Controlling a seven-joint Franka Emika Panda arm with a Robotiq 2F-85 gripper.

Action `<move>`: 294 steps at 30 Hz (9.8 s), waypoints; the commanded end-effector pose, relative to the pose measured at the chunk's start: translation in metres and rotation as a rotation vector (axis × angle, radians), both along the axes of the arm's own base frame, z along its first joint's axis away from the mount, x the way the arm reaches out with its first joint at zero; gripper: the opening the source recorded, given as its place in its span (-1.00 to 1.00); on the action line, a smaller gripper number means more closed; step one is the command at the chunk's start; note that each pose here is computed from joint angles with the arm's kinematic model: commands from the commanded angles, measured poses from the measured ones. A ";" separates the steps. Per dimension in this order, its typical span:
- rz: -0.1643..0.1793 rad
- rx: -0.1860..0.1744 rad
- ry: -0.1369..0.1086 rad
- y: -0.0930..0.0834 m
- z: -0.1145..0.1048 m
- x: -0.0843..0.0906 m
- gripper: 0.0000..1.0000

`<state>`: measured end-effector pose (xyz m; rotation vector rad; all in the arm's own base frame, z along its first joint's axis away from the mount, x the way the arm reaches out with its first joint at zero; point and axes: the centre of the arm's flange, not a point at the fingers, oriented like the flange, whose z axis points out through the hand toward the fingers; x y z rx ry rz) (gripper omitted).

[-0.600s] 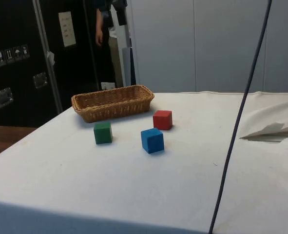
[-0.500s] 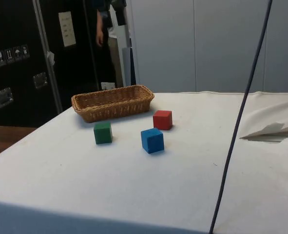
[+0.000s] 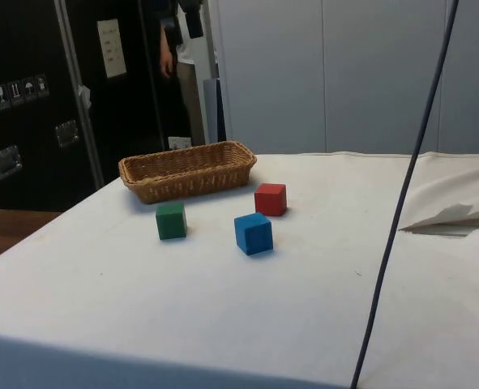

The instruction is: Pick up the blue cube and place it into the basket.

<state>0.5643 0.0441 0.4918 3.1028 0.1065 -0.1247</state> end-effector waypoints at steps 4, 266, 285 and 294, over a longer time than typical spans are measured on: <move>0.015 -0.020 -0.021 0.008 0.001 0.000 1.00; 0.624 0.069 -0.096 -0.012 -0.218 -0.058 -0.99; 0.547 0.062 -0.117 -0.027 -0.191 -0.041 -0.99; 0.511 0.056 -0.129 -0.036 -0.177 -0.034 -0.99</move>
